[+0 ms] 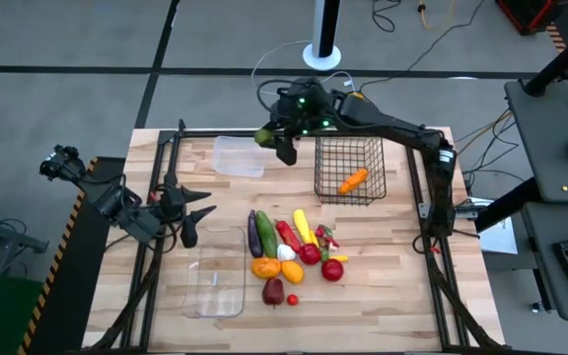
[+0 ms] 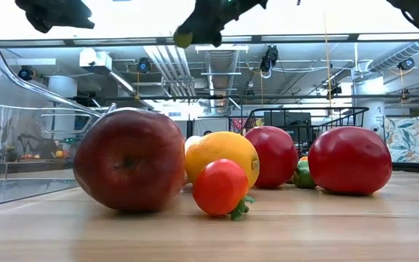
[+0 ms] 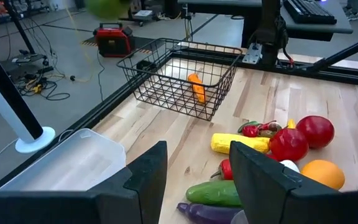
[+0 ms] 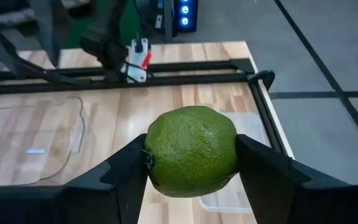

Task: Sort produce into baskets
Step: Put the green lemon into the transparent bin

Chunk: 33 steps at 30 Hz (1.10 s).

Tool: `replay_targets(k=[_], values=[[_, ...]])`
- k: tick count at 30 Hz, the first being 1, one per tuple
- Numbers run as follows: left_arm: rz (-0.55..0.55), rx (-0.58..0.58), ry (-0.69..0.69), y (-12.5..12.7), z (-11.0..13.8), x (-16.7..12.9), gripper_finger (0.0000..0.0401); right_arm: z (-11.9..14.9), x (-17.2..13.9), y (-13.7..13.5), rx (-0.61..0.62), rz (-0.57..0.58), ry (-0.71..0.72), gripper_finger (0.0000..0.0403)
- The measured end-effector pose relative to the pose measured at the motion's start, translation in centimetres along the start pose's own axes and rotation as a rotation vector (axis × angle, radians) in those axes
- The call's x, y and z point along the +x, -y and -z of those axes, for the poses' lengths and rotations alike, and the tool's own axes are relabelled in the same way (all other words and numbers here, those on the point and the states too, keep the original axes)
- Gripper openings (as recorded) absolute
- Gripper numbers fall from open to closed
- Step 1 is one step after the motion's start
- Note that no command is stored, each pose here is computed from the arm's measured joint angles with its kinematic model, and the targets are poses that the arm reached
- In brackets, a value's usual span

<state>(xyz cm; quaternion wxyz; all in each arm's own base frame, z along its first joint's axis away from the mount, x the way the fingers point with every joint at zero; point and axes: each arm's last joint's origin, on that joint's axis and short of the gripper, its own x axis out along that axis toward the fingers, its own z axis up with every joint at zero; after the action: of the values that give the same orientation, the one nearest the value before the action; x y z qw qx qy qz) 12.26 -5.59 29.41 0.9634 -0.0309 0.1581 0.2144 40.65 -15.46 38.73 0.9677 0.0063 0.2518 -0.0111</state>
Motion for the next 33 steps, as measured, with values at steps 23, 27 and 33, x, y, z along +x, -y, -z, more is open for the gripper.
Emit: replay_targets(k=[23, 27, 33], values=[[-0.003, -0.015, -0.006, 0.1, 0.2, 0.2, 0.0158, 1.5, 1.3, -2.0, -0.007, -0.084, -0.068, 0.0215], [0.004, -0.022, -0.004, 0.5, 0.2, 0.4, 0.0158, 2.4, 2.5, -5.0, -0.042, -0.158, -0.135, 0.0215], [0.078, -0.027, -0.004, 2.5, 0.0, 1.4, 0.0158, 4.0, 4.4, -11.6, -0.147, -0.298, -0.193, 0.0215]])
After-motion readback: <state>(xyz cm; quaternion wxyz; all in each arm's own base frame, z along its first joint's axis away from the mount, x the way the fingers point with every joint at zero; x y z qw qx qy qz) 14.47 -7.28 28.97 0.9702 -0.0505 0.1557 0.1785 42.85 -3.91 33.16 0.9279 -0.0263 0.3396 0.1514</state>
